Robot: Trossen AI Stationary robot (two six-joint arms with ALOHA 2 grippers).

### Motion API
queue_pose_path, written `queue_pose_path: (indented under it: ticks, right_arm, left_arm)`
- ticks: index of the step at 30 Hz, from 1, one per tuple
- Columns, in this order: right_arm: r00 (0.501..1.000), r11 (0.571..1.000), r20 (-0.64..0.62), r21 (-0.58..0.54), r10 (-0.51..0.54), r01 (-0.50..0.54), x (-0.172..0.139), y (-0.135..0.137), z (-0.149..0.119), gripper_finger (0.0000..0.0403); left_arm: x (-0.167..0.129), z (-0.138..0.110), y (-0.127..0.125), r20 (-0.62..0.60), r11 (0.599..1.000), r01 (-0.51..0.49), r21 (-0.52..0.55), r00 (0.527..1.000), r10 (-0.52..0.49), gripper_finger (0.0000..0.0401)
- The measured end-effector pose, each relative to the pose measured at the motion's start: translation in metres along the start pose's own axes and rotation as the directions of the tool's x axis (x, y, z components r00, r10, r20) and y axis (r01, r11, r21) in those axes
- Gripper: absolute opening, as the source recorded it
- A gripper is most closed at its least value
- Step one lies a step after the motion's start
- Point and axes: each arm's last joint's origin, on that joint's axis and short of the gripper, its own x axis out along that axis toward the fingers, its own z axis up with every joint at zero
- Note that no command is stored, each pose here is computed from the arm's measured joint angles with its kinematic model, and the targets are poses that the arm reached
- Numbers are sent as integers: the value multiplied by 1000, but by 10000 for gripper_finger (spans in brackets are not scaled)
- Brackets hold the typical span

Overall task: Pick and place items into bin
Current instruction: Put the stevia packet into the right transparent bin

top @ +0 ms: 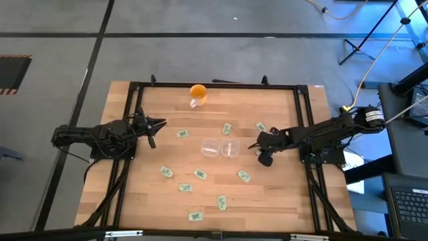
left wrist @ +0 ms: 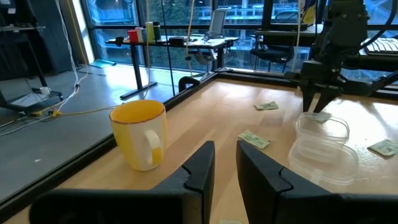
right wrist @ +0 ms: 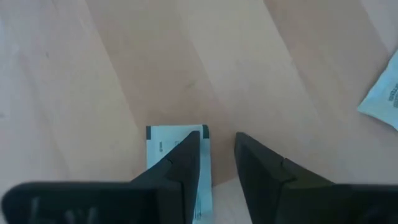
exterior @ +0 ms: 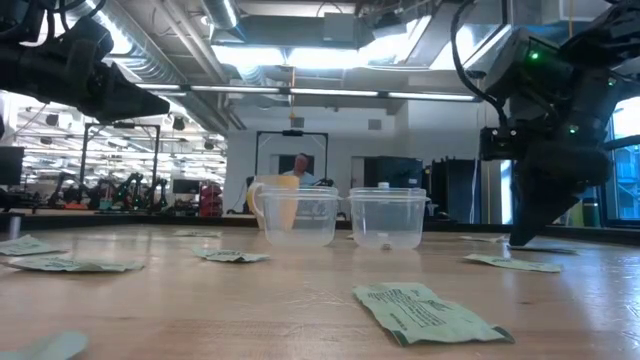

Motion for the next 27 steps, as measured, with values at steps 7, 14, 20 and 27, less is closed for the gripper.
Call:
queue_pose_path:
  ticks: [7, 14, 20, 27]
  right_arm:
    - [997, 997, -31, -6, -72, 71, 7, -1, -2, 106]
    - [998, 998, -10, 0, -68, 68, 8, -1, 0, 67]
    - [997, 997, -8, 12, -74, 75, 8, -1, 0, 7]
    - [997, 997, 17, 19, -72, 72, 5, -1, 1, 3]
  left_arm:
    - [0, 0, 0, 0, 1000, 1, 0, 1000, -1, 61]
    - [0, 0, 0, 0, 1000, 2, -2, 1000, -2, 61]
    - [0, 0, 0, 0, 1000, 1, 0, 1000, -1, 61]
    - [0, 0, 0, 0, 1000, 2, 0, 1000, -2, 61]
